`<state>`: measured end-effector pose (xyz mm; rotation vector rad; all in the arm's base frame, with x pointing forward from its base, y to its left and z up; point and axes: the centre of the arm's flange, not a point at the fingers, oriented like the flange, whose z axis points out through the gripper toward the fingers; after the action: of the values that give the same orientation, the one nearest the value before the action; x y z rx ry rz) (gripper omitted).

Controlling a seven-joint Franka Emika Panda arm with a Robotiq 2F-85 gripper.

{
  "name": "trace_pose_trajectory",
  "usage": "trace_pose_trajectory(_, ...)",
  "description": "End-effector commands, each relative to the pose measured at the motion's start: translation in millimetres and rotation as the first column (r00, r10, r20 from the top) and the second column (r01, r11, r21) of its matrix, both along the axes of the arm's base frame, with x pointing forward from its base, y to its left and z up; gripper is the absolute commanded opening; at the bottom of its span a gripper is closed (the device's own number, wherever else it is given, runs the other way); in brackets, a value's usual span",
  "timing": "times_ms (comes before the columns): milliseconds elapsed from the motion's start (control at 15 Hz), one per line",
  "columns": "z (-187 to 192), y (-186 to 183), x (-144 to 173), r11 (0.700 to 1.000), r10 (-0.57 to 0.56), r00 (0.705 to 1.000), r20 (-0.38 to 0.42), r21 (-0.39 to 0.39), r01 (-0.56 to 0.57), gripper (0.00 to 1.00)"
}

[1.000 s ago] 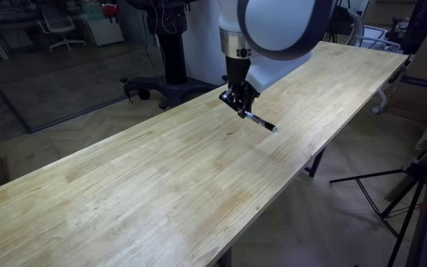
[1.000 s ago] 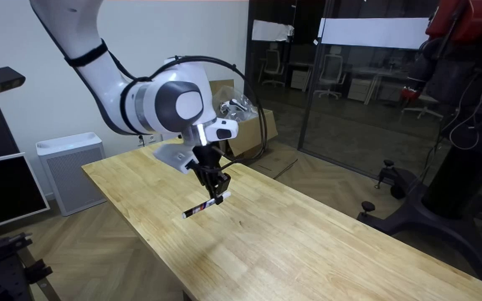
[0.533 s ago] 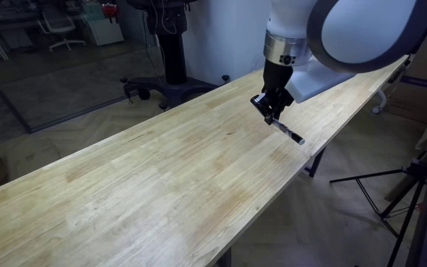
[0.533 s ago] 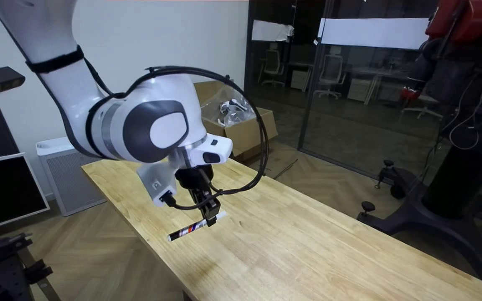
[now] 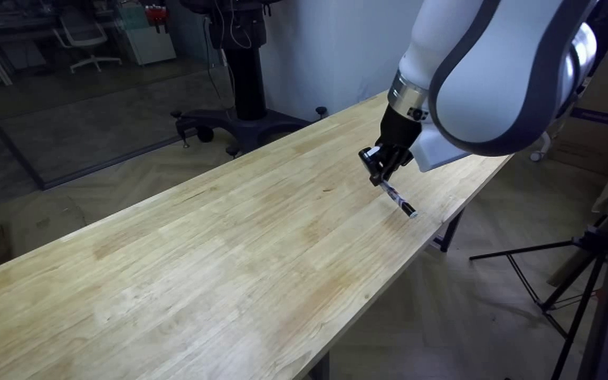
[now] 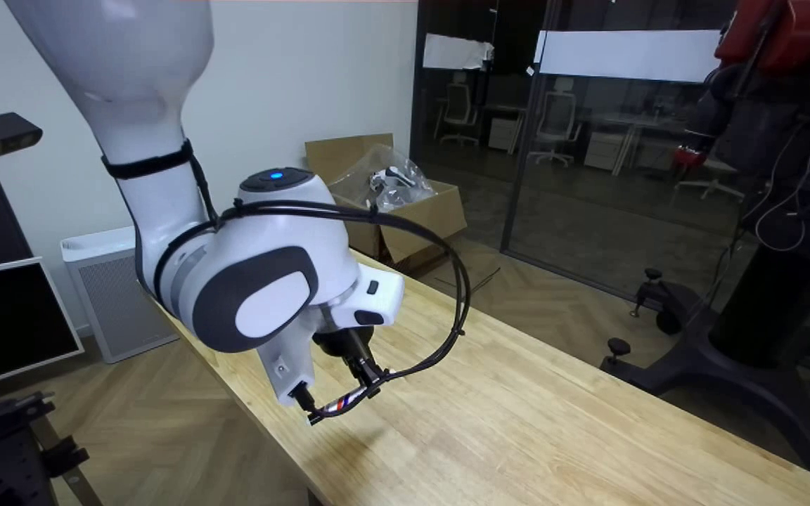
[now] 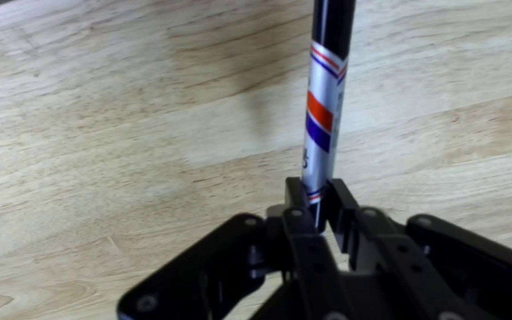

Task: Move the marker to the right

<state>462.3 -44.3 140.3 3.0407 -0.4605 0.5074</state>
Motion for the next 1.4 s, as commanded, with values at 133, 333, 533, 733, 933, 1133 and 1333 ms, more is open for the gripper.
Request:
trace_pose_trajectory(133, -33, -21, 41, 0.995, -0.003, 1.000, 0.010, 0.101, 0.002, 0.04)
trace_pose_trajectory(333, -40, -31, 54, 0.992, -0.009, 1.000, -0.003, 0.128, 0.009, 0.04)
trace_pose_trajectory(533, -49, -36, 63, 0.988, -0.003, 0.999, -0.033, 0.155, 0.008, 0.04)
trace_pose_trajectory(733, -54, -36, 69, 0.985, 0.011, 0.998, -0.066, 0.174, 0.000, 0.44)
trace_pose_trajectory(933, -52, -35, 75, 0.985, 0.020, 0.997, -0.079, 0.174, -0.005, 0.63)
trace_pose_trajectory(1133, -42, -29, 79, 0.987, 0.036, 0.996, -0.079, 0.161, -0.023, 0.84)
trace_pose_trajectory(1333, -25, -14, 85, 0.988, 0.033, 0.994, -0.103, 0.153, -0.017, 0.99)
